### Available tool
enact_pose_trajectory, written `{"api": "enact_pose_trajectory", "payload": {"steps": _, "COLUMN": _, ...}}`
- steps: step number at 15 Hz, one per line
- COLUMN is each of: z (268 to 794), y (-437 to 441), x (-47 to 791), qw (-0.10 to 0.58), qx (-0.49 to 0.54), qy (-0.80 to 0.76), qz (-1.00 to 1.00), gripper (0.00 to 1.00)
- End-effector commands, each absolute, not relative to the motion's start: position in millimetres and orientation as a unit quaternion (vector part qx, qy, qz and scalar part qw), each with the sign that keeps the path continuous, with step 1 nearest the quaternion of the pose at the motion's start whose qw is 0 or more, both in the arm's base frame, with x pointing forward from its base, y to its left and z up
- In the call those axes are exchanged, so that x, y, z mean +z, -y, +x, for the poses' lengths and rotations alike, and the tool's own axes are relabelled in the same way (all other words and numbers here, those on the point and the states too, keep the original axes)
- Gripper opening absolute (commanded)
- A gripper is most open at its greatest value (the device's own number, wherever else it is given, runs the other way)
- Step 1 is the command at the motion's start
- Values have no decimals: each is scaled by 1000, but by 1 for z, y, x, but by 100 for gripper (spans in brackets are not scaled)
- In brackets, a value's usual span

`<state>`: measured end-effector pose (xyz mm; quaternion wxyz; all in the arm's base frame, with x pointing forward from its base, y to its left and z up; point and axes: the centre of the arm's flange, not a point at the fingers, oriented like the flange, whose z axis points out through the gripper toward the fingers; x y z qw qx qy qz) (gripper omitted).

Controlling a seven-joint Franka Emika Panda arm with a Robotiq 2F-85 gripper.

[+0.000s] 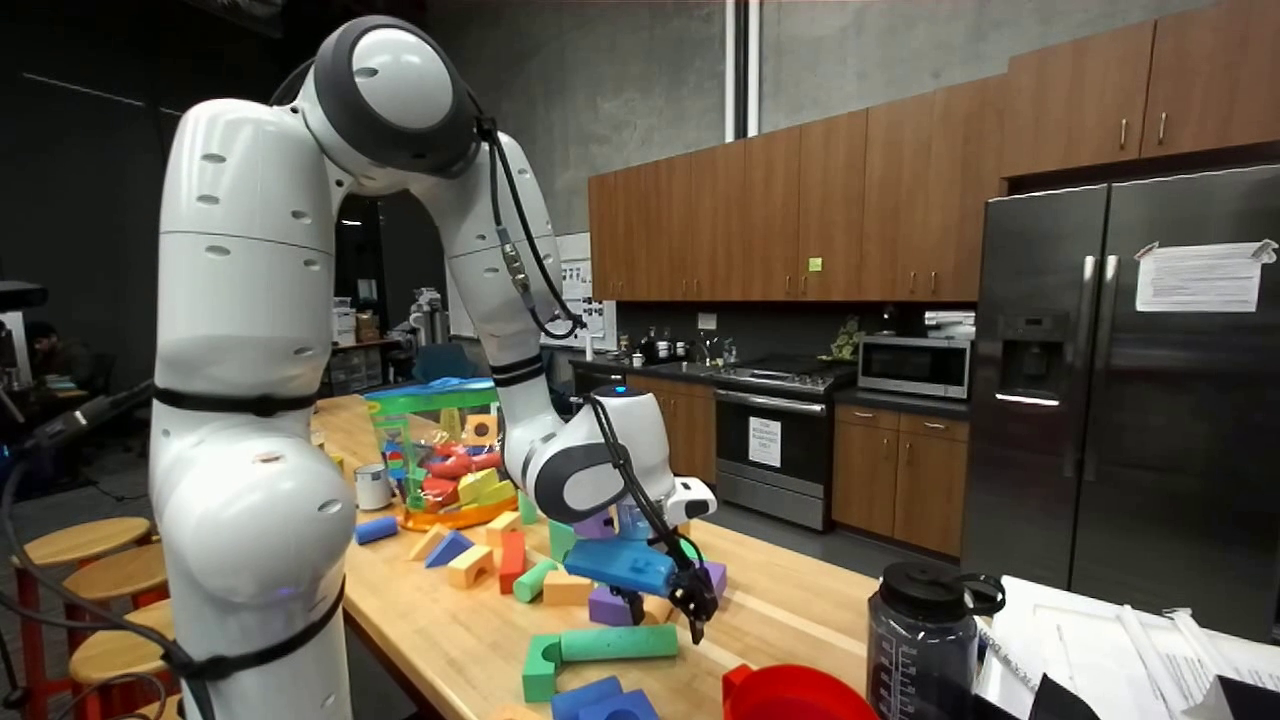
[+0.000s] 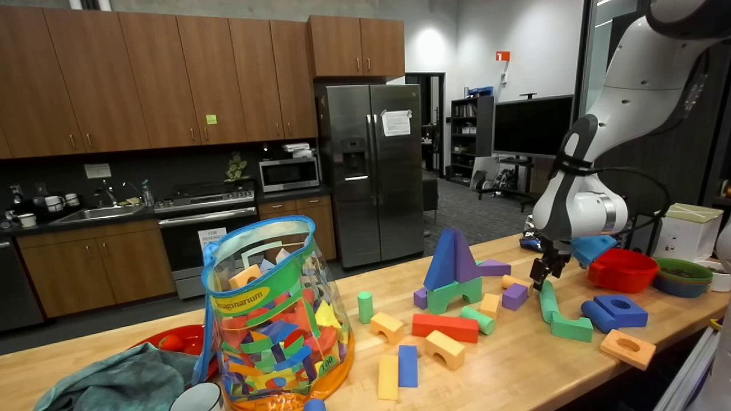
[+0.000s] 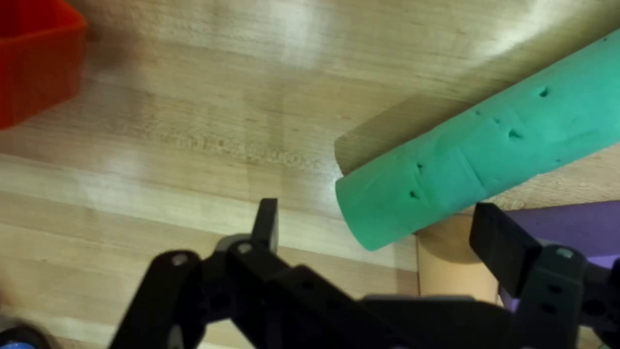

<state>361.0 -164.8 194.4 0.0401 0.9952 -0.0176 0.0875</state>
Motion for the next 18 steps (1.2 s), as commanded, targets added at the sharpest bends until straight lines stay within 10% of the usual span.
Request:
{"api": "enact_pose_trajectory", "payload": {"steps": 1, "z": 361, "y": 165, "x": 194, "qw": 40, "qx": 87, "qy": 18, "qz": 995, "gripper": 100}}
{"api": "enact_pose_trajectory", "payload": {"steps": 18, "z": 362, "y": 162, "x": 193, "qw": 39, "qx": 87, "qy": 14, "qz": 995, "gripper": 100}}
